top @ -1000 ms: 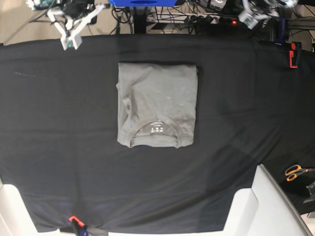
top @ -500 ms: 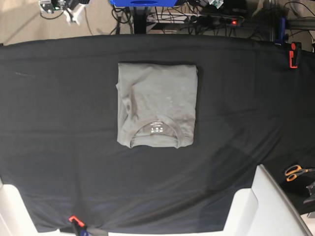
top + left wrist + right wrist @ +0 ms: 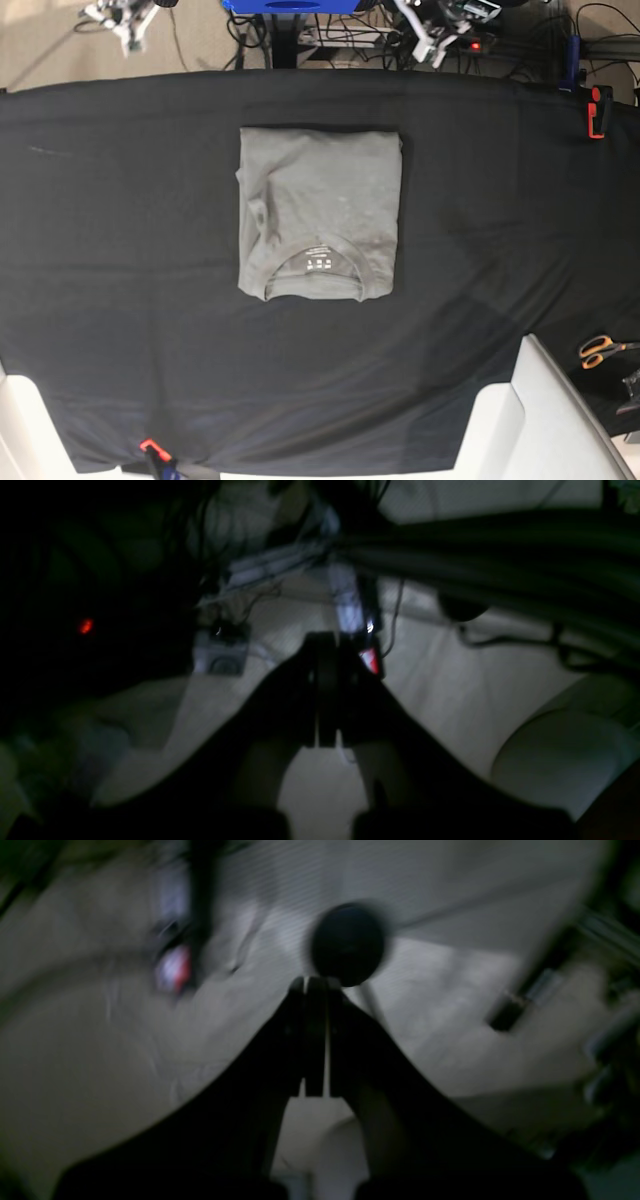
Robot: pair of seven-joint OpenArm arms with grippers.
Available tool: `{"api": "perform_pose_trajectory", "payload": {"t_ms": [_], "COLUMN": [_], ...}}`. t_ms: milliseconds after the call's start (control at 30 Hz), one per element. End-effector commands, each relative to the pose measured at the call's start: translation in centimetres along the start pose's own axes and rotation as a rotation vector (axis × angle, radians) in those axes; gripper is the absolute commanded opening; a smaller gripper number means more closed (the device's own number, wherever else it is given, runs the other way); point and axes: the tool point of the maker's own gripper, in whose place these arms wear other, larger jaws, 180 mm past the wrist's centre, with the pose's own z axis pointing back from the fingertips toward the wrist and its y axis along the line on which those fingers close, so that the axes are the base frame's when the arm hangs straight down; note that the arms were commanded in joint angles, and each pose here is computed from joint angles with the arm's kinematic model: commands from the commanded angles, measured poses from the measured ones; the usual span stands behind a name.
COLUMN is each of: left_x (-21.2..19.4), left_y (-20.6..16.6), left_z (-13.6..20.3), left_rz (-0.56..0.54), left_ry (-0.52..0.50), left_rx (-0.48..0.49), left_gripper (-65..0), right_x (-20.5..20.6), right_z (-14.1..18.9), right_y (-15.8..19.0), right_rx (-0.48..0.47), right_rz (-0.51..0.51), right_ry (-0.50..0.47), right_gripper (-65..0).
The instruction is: Fold the T-shirt properly
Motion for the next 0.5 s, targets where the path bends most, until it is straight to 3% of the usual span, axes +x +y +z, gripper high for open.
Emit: {"api": "perform_pose_trajectory", "payload": {"t_ms": [0,133,467], "left_x": [-1.3,-1.5,-1.6], "left_y": [0.3,0.2,1.7], "left_z": [0.5,0.5,1.2], "left_rz": [0.013,0.012,-0.012], "left_ry": [0.023,0.025,0.033], "left_rx": [0.004,0.001,0.021], "left_gripper": [-65.0,-65.0,-65.0], "right_x": [-1.6,-2.9,-3.9], "right_z": [0.3,0.6,0.8], "right_y": [0.4,0.3,0.4], "right_rx": [-0.008,-0.029,-0.031], "right_rz": [-0.039,-0.104,-0.103], "right_ry": [0.032,0.055,0.073], "right_gripper": [-64.2,-64.2,-64.2]}}
